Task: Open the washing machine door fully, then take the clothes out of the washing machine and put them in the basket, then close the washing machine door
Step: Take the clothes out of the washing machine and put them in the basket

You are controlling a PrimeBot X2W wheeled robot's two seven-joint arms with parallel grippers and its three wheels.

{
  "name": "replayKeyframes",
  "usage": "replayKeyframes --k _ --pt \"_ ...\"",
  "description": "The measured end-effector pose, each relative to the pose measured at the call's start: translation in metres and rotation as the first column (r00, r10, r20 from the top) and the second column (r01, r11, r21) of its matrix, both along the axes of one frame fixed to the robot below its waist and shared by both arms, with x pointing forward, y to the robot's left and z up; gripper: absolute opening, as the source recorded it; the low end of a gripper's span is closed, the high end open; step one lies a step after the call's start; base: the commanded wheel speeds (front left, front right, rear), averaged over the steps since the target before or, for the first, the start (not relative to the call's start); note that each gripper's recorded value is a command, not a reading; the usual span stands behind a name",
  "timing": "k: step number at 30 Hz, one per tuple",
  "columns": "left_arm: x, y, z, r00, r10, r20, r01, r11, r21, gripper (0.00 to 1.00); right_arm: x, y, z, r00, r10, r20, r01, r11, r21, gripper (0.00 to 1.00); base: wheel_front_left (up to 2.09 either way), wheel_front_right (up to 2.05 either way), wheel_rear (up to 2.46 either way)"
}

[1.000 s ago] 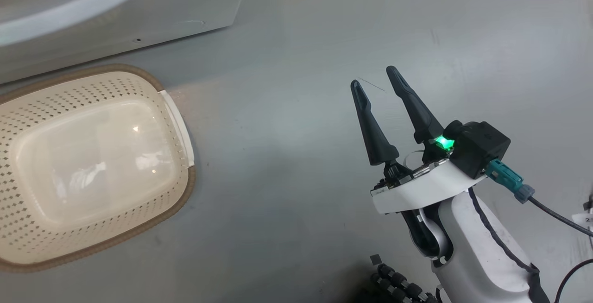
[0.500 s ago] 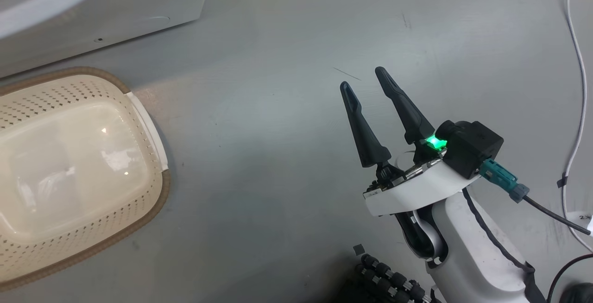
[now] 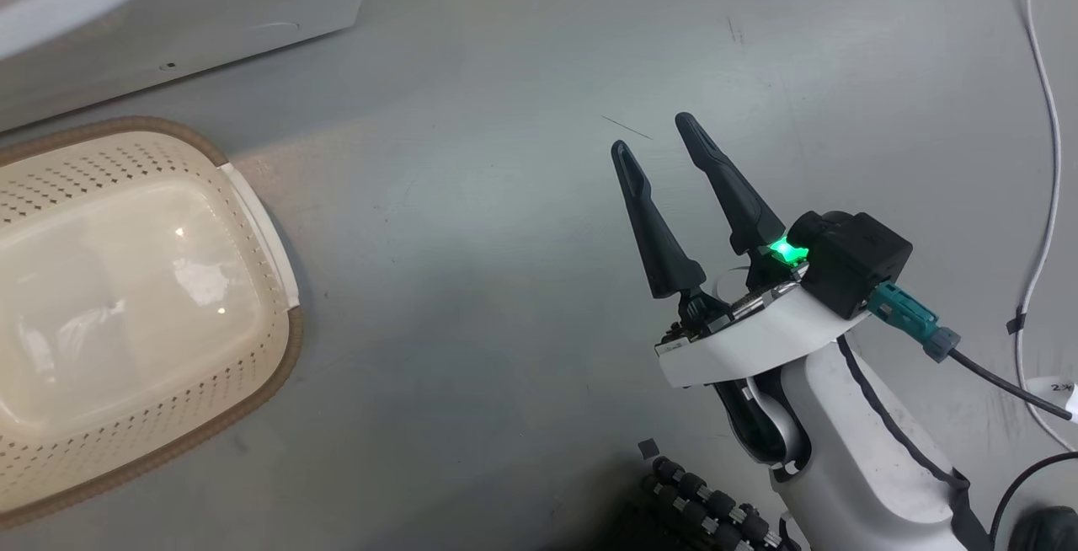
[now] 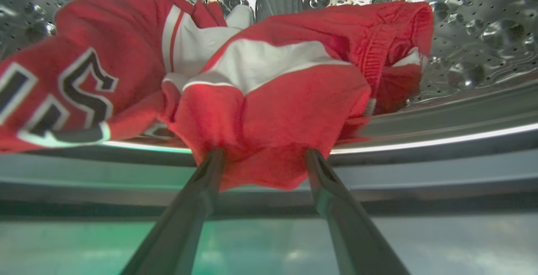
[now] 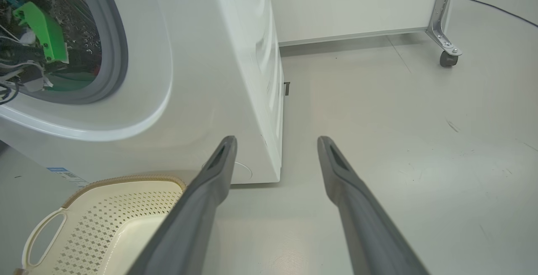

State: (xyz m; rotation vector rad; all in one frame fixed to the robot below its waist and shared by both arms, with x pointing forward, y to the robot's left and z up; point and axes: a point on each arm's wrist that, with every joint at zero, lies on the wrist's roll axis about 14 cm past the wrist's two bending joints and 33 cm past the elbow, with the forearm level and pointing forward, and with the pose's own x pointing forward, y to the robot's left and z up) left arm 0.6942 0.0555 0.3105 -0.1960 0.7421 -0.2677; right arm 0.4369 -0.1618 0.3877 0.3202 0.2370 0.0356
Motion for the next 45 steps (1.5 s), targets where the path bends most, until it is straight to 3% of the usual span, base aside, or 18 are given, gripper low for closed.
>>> replayKeyframes --k 3,16,26,45 --pt "-0.001 -0.002 -0.001 1.000 -0.010 -0.008 0.010 1.000 0.005 0.00 0.001 0.000 0.000 1.000 0.002 0.000 -0.002 1.000 0.000 1.00 0.00 0.00 0.00" --pt "0.007 0.002 0.002 1.000 -0.015 0.023 0.014 0.999 0.028 0.00 0.006 0.002 -0.001 1.000 0.007 0.006 -0.007 1.000 0.006 1.00 0.00 0.00 0.00" --pt "0.018 0.008 0.025 0.987 0.018 0.161 -0.021 1.000 0.017 0.00 0.014 0.002 0.002 1.000 0.009 0.025 -0.009 1.000 -0.003 1.00 0.00 0.00 0.00" --pt "-0.010 0.008 0.068 0.901 0.106 0.420 -0.076 0.993 -0.088 0.00 0.022 0.016 0.016 0.995 0.058 0.077 -0.057 0.998 -0.018 1.00 0.00 0.00 0.00"
